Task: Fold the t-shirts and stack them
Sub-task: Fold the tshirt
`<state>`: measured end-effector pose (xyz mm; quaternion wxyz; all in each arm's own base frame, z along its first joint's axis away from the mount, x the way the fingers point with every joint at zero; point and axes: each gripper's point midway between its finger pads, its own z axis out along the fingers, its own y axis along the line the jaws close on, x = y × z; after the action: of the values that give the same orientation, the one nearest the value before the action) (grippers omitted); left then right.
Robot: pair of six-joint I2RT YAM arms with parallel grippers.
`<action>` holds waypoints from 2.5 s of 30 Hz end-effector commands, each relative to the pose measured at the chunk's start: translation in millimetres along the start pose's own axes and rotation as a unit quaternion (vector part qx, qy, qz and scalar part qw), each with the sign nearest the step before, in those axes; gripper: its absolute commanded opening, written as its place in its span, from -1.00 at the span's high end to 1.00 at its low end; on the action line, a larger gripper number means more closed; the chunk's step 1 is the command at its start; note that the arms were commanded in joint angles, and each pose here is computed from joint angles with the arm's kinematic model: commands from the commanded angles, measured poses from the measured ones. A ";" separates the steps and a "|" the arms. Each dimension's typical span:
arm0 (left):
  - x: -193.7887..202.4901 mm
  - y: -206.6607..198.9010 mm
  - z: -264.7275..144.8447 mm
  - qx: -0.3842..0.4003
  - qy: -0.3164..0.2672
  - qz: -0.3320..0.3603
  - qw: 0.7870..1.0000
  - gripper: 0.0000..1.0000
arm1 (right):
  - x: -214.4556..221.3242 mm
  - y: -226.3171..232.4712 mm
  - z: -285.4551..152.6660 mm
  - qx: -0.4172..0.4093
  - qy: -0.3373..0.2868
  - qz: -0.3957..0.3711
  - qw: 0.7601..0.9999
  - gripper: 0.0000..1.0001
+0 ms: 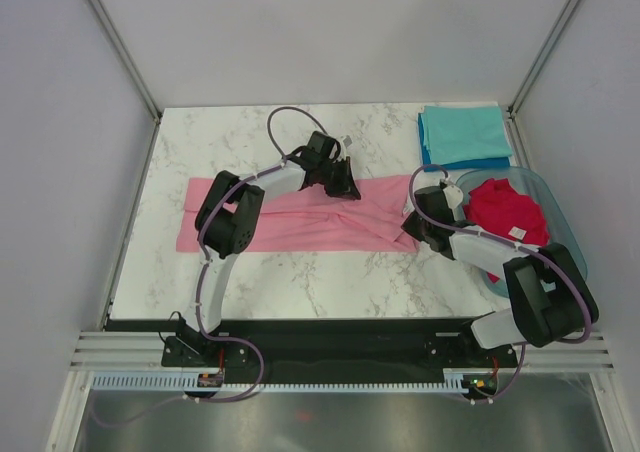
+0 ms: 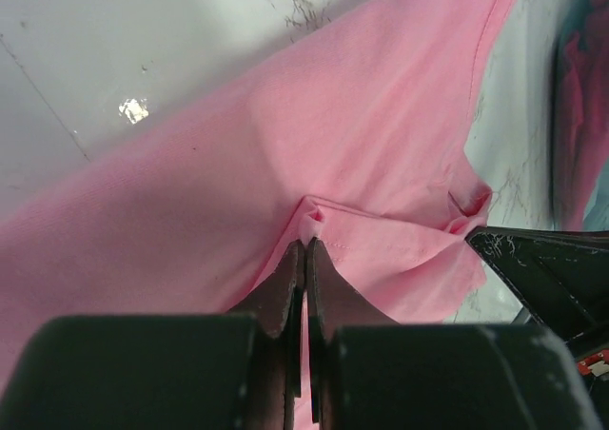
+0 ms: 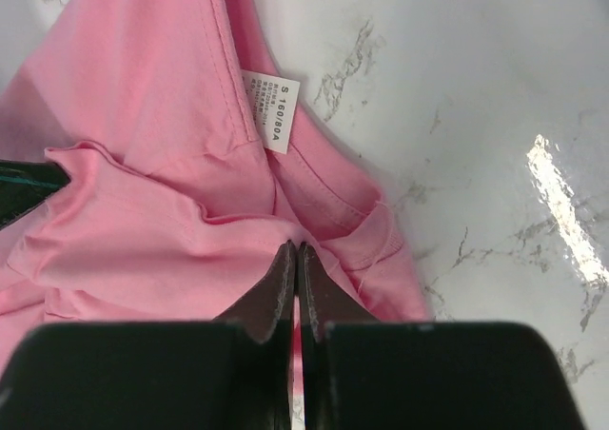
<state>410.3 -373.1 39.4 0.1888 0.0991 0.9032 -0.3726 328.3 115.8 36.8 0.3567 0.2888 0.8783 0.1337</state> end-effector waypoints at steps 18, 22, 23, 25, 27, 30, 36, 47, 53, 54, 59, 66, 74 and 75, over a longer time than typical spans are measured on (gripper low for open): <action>-29.9 -12.4 -28.7 -0.030 -0.070 -0.026 0.997 0.95 | -23.6 9.0 -2.6 -0.018 -0.053 -0.046 0.997 1.00; -35.0 -15.8 -36.0 -0.028 -0.079 -0.024 0.996 0.95 | -20.4 7.9 -1.3 -0.020 -0.050 -0.048 0.997 1.00; -35.3 -16.5 -36.6 -0.027 -0.079 -0.023 0.996 0.95 | -21.1 8.0 -1.4 -0.020 -0.051 -0.046 0.997 1.00; -34.4 -14.3 -36.4 -0.030 -0.079 -0.025 0.996 0.95 | -20.9 7.6 -0.8 -0.021 -0.052 -0.044 0.997 1.00; -33.4 -13.3 -36.1 -0.031 -0.078 -0.027 0.996 0.95 | -19.0 6.7 -0.5 -0.020 -0.049 -0.045 0.998 1.00; -31.4 -8.2 -34.9 -0.038 -0.079 -0.030 0.996 0.95 | -19.3 6.1 -1.5 -0.020 -0.050 -0.047 0.997 1.00; -31.1 6.5 -35.0 -0.062 -0.087 -0.038 0.994 0.95 | -21.7 4.5 -1.5 -0.016 -0.057 -0.048 0.997 1.00; -43.1 16.3 -26.4 -0.067 -0.092 -0.040 0.993 0.95 | -21.3 10.1 5.5 -0.027 -0.057 -0.070 0.996 0.95; -45.6 23.0 -24.6 -0.076 -0.094 -0.035 0.992 0.95 | -20.4 3.8 8.1 -0.016 -0.058 -0.073 0.996 0.95; -46.1 24.4 -24.8 -0.079 -0.094 -0.037 0.992 0.95 | -18.1 0.6 10.1 -0.010 -0.055 -0.077 0.995 0.95; -49.0 28.0 -23.6 -0.084 -0.093 -0.025 0.992 0.95 | -14.0 -7.8 14.2 0.003 -0.053 -0.086 0.995 0.95; -57.2 26.5 -23.0 -0.087 -0.083 -0.004 0.993 0.90 | -20.8 -5.5 11.9 0.010 -0.055 -0.104 0.993 0.70; -62.6 33.4 -44.4 -0.135 -0.074 -0.014 0.988 0.34 | -31.3 2.4 -6.1 0.028 -0.037 -0.106 0.993 0.35; -62.3 31.6 -46.2 -0.134 -0.072 -0.012 0.988 0.29 | -28.6 0.3 -8.7 0.033 -0.026 -0.108 0.993 0.35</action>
<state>456.6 -329.4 56.3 0.2432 0.0243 0.9292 -0.2771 333.7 98.6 32.0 0.3750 0.2052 0.9020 0.0610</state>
